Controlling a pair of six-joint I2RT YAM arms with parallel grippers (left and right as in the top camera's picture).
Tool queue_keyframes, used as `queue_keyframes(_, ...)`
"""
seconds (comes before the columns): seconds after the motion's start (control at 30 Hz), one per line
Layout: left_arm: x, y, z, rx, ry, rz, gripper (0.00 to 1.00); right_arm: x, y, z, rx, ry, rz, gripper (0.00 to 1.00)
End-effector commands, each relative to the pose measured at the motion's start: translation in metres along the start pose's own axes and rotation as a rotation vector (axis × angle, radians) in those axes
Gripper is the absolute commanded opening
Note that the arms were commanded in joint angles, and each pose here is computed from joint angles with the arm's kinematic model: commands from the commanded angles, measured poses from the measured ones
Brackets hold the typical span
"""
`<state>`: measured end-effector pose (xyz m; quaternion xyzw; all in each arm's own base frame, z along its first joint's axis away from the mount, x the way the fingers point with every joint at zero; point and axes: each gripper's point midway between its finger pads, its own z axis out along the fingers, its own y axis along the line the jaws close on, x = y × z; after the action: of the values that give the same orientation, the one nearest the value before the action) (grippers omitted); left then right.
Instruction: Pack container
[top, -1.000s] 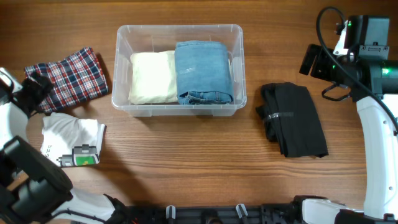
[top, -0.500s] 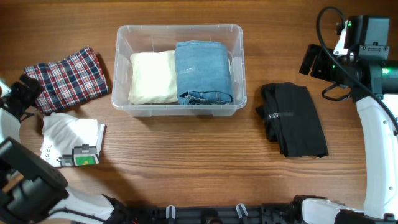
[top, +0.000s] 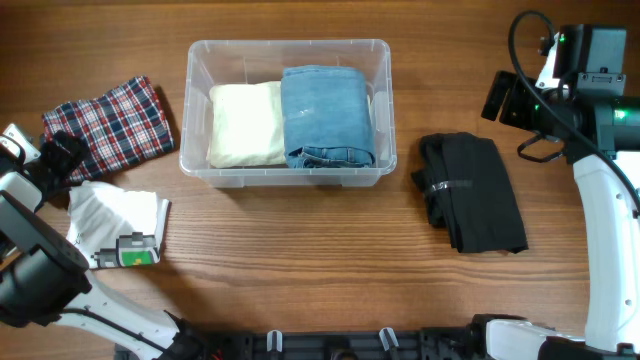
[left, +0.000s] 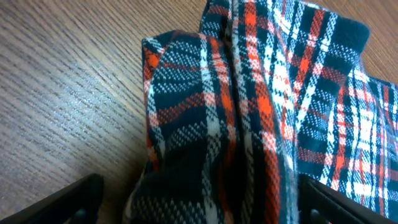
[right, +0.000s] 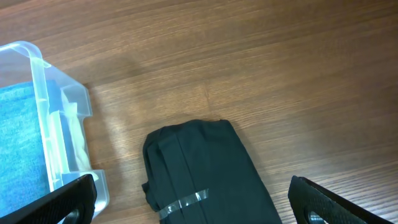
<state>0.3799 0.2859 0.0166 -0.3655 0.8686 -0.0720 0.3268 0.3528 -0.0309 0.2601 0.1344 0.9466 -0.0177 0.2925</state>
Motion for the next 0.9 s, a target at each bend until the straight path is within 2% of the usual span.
queue_keyframes(0.0, 0.016, -0.002, 0.011, 0.053, 0.049, -0.011, 0.67, 0.001, -0.004, 0.004, 0.021, 0.008, -0.011, 1.0)
queue_keyframes(0.07, 0.016, -0.008, 0.011, 0.091, 0.048, -0.013, 0.47, 0.001, -0.004, 0.004, 0.021, 0.008, -0.011, 1.0)
queue_keyframes(0.23, 0.01, -0.021, 0.009, 0.159, 0.035, -0.021, 0.36, 0.001, -0.004, 0.004, 0.021, 0.008, -0.01, 1.0)
queue_keyframes(0.33, -0.007, -0.028, 0.001, 0.175, 0.004, -0.058, 0.06, 0.001, -0.004, 0.004, 0.021, 0.008, -0.011, 1.0)
queue_keyframes(0.37, -0.014, -0.031, -0.004, 0.179, -0.014, -0.063, 0.04, 0.001, -0.004, 0.004, 0.021, 0.008, -0.011, 1.0)
queue_keyframes(0.53, -0.058, -0.054, -0.046, 0.213, -0.137, -0.049, 0.04, 0.001, -0.004, 0.004, 0.021, 0.008, -0.011, 1.0)
queue_keyframes(0.63, -0.079, -0.076, -0.074, 0.291, -0.206, -0.046, 0.04, 0.001, -0.004, 0.004, 0.021, 0.008, -0.011, 1.0)
queue_keyframes(0.87, -0.093, -0.112, -0.097, 0.457, -0.236, -0.082, 0.04, 0.001, -0.004, 0.004, 0.021, 0.008, -0.01, 1.0)
